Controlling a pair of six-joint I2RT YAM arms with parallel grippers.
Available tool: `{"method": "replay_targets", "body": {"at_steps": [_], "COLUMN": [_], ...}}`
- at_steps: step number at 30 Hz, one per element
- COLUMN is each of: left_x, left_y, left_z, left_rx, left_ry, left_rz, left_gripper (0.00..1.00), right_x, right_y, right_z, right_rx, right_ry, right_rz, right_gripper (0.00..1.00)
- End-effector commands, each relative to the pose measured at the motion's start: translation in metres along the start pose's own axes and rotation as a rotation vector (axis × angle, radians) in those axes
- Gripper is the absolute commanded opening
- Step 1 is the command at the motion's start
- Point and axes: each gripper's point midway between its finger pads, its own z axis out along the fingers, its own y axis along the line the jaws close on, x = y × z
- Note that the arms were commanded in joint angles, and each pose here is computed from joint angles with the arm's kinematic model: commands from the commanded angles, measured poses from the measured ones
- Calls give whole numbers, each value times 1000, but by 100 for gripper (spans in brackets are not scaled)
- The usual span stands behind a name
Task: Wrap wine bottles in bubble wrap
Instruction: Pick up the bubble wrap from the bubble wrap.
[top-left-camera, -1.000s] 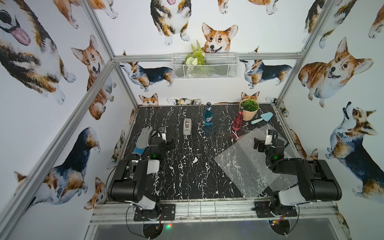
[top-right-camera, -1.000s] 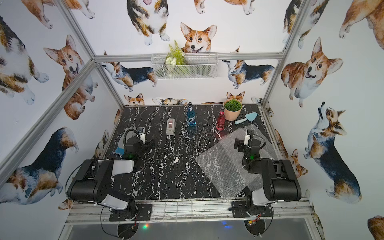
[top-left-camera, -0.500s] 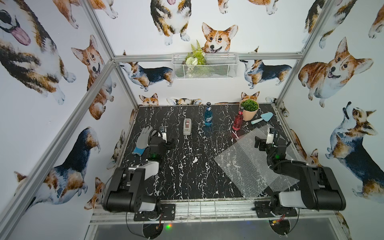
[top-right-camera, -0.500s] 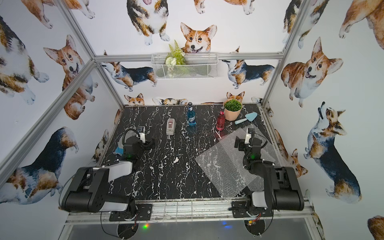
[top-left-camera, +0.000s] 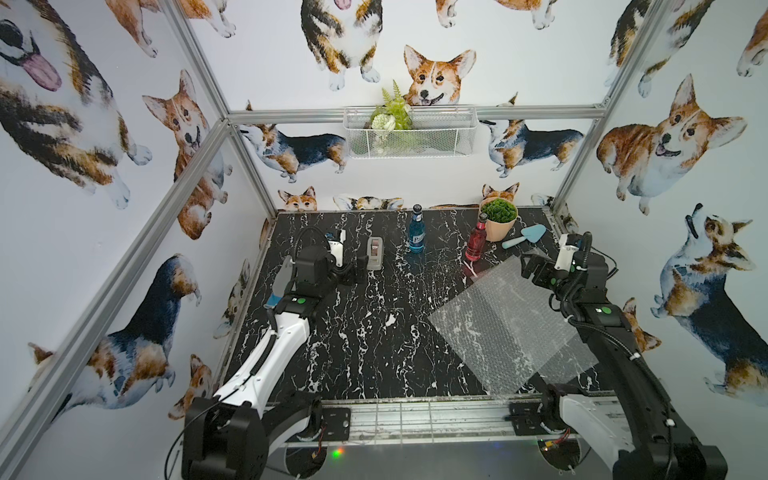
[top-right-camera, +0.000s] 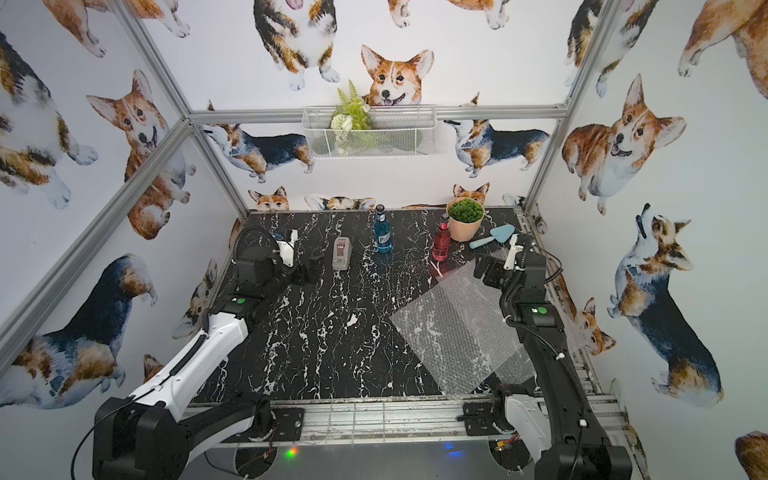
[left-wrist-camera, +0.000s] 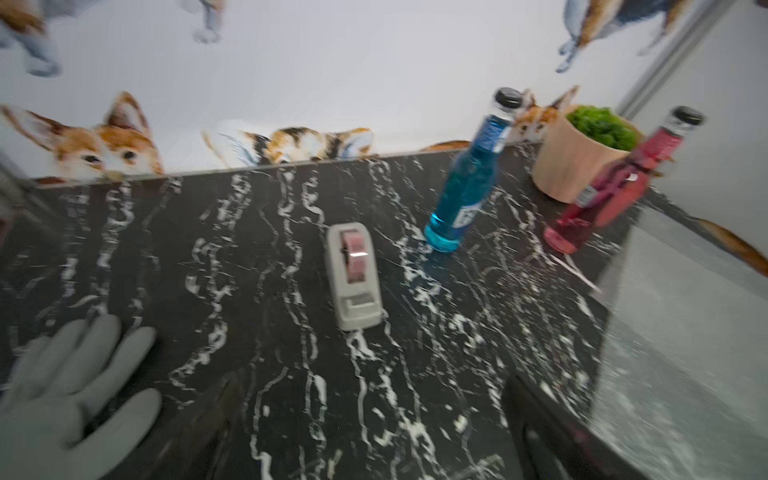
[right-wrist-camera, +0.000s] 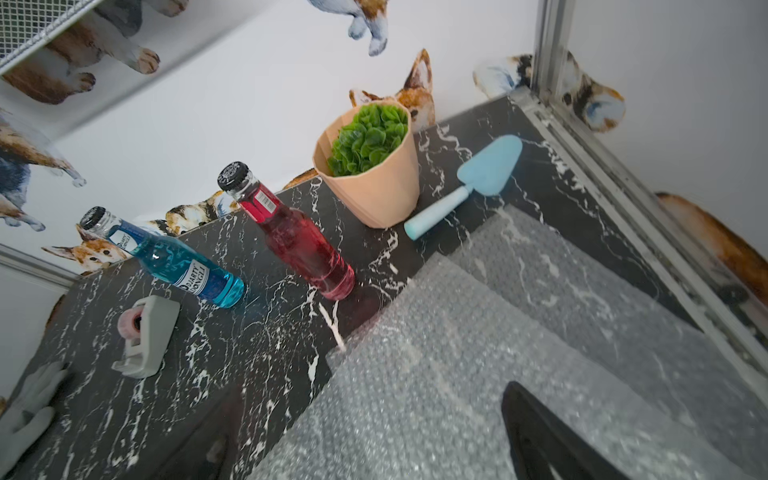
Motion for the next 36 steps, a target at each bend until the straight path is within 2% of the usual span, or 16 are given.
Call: {"method": "replay_targets", "body": {"at_steps": [1,4,7,10,12,13,18,23,27,29,30,36], "left_x": [35,45,48,47,46,46,53,62,66,62,72,77], "left_y": [-56,-81,-102,-122,-133,-136,-142,-140,-140,-143,-141,-140], "left_z": [-14,-18,-21,-22,-21,-20,-14,-7,-3,-2,-1,2], "left_rx": [236,332,399,472,513,520,526,517,519,540,536,533], "left_ry": [222,286,313,325,321,318,318,341,352,343,362,372], "left_rz": [-101,-129,-140,-166,-177,-180,-179,-174,-179,-194,-206,-212], "left_gripper": [100,99,98,98,97,97,97,97,97,96,97,97], "right_x": [64,74,71,62,59,57,47,56,57,58,58,68], "right_y": [-44,-57,-67,-74,-78,-83,-95,-86,-74,-70,-70,-77], "right_z": [-35,-40,-32,-17,-2,5,40,88,123,141,148,188], "right_rx": [246,249,197,214,219,233,272,270,286,322,341,410], "right_ry": [267,334,349,347,364,377,435,528,543,566,577,624], "right_rz": [143,275,456,504,528,523,486,456,455,411,400,386], "right_gripper": [100,99,90,87,80,77,76,77,75,77,77,79]}}
